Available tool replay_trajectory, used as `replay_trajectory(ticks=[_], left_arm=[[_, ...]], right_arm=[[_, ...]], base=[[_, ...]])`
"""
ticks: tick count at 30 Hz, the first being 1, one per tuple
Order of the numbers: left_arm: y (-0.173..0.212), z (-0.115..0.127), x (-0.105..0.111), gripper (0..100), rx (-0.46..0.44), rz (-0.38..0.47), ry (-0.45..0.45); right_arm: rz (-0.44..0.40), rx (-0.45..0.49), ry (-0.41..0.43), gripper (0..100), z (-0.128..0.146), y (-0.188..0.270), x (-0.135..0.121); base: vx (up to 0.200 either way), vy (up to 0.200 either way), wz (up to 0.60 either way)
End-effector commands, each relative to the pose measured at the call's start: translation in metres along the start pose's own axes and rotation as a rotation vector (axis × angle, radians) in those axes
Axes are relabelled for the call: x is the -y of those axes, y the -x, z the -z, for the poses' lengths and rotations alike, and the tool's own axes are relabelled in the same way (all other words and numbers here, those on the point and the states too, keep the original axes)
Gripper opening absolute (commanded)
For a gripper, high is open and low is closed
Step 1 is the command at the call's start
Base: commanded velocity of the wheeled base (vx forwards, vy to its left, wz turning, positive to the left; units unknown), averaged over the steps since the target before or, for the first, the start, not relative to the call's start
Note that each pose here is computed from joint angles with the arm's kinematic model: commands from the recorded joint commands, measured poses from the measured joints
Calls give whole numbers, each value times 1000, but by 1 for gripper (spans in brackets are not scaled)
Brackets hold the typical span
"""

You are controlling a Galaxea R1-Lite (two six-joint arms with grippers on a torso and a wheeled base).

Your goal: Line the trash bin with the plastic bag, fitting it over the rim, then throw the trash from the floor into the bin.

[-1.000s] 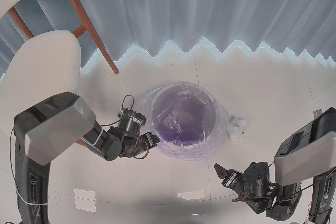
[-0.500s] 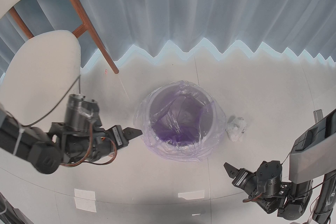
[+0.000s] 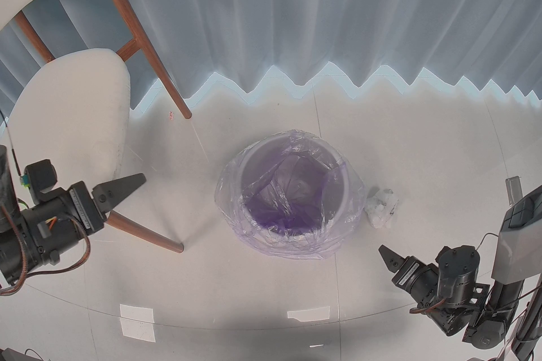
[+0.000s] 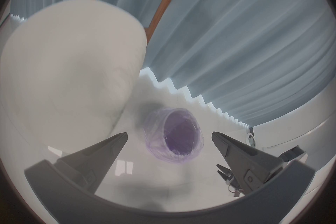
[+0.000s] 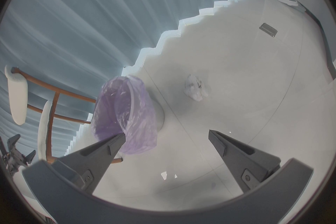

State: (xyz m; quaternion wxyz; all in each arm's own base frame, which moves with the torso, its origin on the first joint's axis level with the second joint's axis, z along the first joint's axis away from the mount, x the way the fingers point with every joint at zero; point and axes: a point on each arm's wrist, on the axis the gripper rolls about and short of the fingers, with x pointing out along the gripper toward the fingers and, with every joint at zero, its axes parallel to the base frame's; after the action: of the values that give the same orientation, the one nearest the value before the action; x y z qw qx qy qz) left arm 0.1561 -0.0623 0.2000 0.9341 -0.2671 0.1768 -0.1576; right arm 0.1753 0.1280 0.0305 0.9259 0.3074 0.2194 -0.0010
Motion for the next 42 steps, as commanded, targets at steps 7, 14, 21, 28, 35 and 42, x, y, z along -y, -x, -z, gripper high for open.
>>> replay_trajectory(ticks=[7, 14, 21, 28, 35, 42], left_arm=[[43, -12, -10, 100, 218, -102, -143], [49, -15, -18, 100, 259, -160, -144], [53, -17, -19, 100, 279, -183, -237], [61, -18, -14, 100, 302, -164, -299], [64, -17, -21, 100, 317, -219, -289], [65, -18, -25, 100, 330, -250, -284]], right_arm=[[-51, 29, -51, 100, -42, 1, 16], [-79, 26, -5, 100, -58, -12, 25], [-107, 12, 13, 100, -67, -35, 30], [-121, 12, 12, 100, -62, -73, 26], [-172, 43, 12, 100, -61, -101, 14], [-226, 35, 19, 100, -61, -109, 1]], base=[[0, 0, 0], [0, 0, 0], [0, 0, 0], [0, 0, 0], [0, 0, 0], [0, 0, 0]])
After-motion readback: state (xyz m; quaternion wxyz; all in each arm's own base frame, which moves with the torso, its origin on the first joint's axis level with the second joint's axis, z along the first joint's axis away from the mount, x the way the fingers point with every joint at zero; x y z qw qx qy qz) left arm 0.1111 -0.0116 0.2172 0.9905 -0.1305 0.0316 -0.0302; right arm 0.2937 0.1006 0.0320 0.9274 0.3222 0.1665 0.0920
